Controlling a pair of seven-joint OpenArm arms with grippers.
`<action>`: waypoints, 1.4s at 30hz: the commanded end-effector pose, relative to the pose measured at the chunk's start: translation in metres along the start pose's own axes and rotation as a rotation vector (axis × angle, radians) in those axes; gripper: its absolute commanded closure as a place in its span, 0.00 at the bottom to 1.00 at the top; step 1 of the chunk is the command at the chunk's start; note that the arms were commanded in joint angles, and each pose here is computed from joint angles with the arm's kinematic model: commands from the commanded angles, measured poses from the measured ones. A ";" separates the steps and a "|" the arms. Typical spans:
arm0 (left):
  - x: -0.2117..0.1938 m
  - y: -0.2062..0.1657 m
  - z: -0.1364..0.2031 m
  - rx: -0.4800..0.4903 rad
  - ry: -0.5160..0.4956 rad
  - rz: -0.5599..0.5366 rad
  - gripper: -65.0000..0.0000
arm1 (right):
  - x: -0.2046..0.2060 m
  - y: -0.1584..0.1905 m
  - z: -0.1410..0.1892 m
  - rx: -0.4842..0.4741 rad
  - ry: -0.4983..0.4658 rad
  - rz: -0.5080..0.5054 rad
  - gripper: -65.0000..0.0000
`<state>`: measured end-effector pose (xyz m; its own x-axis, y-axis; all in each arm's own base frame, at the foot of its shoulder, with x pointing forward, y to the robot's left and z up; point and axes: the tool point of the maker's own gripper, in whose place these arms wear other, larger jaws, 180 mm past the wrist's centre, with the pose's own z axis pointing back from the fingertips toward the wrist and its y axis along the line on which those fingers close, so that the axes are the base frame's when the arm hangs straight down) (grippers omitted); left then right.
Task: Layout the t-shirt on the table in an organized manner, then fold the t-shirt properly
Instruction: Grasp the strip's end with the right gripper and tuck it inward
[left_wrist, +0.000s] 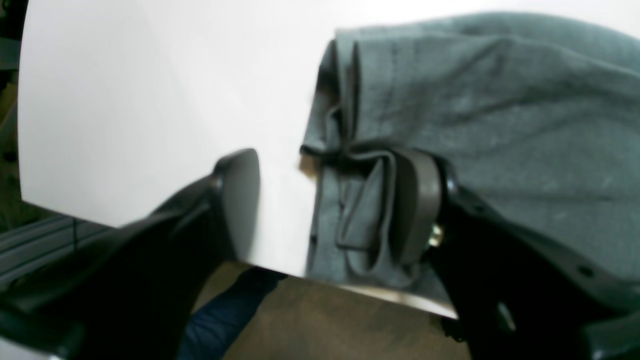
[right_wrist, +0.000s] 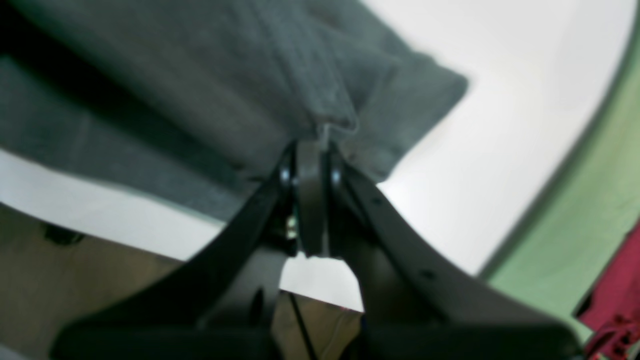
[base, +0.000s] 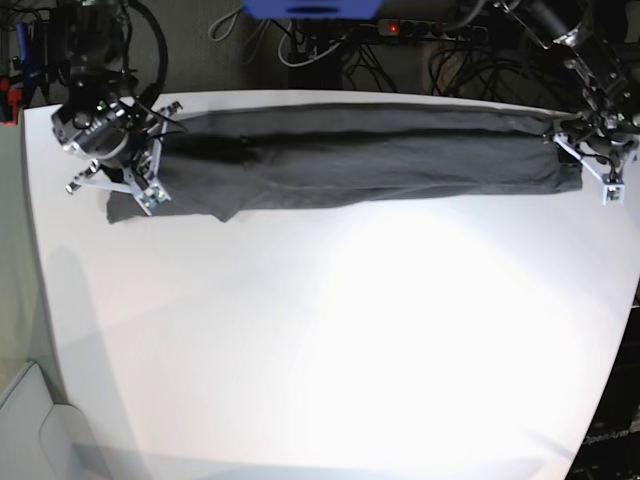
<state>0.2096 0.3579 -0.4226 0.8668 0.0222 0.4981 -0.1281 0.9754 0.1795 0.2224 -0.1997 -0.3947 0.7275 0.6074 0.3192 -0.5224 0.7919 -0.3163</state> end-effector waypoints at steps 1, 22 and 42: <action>-0.008 0.003 0.002 0.007 0.034 -0.019 0.36 | 0.000 -0.006 0.000 -0.015 0.001 0.001 0.94; -0.024 -0.018 -0.005 -0.042 0.061 0.011 0.20 | -0.003 0.004 -0.011 0.024 -0.017 -0.009 0.67; -0.013 -0.022 -0.012 -0.116 -0.029 0.086 0.99 | -0.003 0.005 -0.011 0.025 -0.016 -0.008 0.67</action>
<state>0.2292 0.3320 -0.4311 0.7715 0.1188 0.6250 -0.1419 0.9898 -0.0130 0.2160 -0.1973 -0.4138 0.7354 0.5999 0.3151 -0.5349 0.7994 -0.2737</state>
